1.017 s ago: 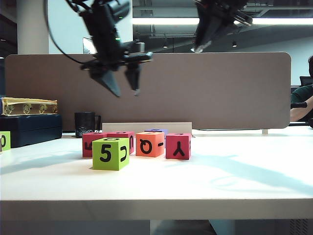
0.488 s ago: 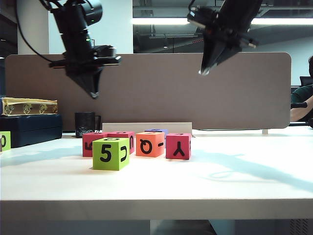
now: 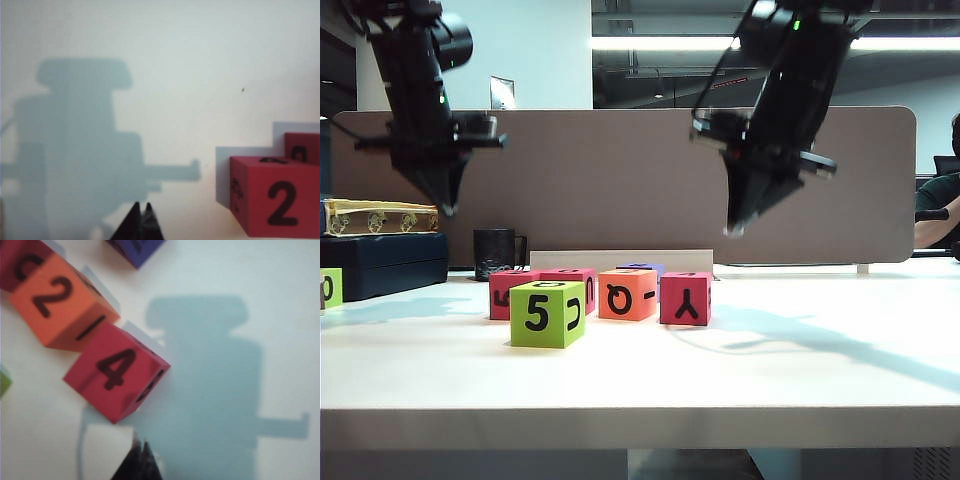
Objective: Select the appropriate blocks from the scattered letter blocks on the table and arrange them in a row to spell out "2024".
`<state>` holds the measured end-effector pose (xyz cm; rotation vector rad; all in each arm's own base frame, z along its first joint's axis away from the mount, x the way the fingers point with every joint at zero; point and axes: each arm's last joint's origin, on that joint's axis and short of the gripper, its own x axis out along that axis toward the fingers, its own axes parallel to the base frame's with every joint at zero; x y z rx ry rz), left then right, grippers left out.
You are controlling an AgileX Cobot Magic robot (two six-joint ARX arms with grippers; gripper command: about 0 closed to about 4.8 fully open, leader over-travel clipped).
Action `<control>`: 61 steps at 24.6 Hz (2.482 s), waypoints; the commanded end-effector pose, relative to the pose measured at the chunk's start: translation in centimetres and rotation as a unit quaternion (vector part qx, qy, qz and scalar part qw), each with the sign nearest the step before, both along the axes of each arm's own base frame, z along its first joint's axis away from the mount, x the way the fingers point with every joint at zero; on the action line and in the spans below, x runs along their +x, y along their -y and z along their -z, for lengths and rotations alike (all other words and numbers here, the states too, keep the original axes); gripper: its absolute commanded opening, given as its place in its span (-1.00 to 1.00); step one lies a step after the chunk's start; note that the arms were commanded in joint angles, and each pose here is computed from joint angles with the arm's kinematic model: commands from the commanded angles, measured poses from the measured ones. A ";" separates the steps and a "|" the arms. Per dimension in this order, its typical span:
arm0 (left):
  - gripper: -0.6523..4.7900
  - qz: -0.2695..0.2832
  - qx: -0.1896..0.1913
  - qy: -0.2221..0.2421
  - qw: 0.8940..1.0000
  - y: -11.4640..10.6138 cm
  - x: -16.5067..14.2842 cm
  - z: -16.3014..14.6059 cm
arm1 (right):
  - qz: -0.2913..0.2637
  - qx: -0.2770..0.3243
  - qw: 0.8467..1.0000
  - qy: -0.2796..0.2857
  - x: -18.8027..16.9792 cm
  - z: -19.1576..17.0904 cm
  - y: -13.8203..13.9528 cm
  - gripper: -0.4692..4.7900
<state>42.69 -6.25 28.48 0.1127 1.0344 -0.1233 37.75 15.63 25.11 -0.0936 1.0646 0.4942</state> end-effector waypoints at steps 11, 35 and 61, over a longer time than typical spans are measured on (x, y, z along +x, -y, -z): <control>-0.78 0.022 -0.028 -0.083 0.996 0.7 2.0 6.8 | 0.017 -0.001 1.000 -0.026 2.1 4.5 -0.8 -0.83; -0.78 0.092 -0.105 -0.049 0.989 4.2 2.8 7.7 | 0.030 0.053 0.998 -0.015 3.5 6.2 -1.7 -0.83; -0.78 0.092 -0.052 -0.048 0.993 4.8 2.6 7.8 | 0.026 0.035 0.999 0.010 3.5 5.7 -2.0 -0.83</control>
